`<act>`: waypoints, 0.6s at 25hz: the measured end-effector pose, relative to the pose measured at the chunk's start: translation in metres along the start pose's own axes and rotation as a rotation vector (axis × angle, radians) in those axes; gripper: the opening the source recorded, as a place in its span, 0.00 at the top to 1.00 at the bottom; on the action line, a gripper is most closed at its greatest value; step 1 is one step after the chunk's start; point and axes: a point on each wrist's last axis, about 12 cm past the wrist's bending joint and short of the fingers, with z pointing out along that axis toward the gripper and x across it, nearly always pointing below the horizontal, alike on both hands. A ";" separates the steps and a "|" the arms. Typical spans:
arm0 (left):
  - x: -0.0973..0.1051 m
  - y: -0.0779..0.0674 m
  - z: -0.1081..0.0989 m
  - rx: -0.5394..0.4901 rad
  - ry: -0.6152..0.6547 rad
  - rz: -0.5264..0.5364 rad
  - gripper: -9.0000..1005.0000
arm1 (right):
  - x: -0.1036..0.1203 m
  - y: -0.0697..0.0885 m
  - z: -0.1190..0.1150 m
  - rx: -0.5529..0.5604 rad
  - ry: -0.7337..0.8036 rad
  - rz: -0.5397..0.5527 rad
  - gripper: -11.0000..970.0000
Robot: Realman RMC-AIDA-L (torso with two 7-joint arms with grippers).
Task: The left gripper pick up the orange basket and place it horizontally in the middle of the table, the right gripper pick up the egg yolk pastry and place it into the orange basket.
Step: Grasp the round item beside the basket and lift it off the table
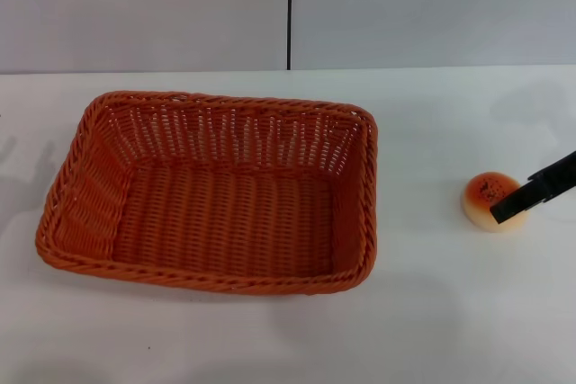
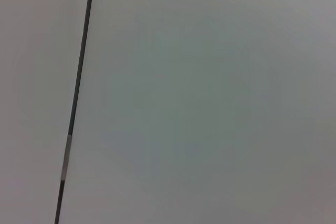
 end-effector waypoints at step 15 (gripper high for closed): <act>0.001 0.001 -0.001 -0.006 0.007 -0.007 0.45 | 0.013 -0.020 0.003 0.066 -0.042 0.055 0.42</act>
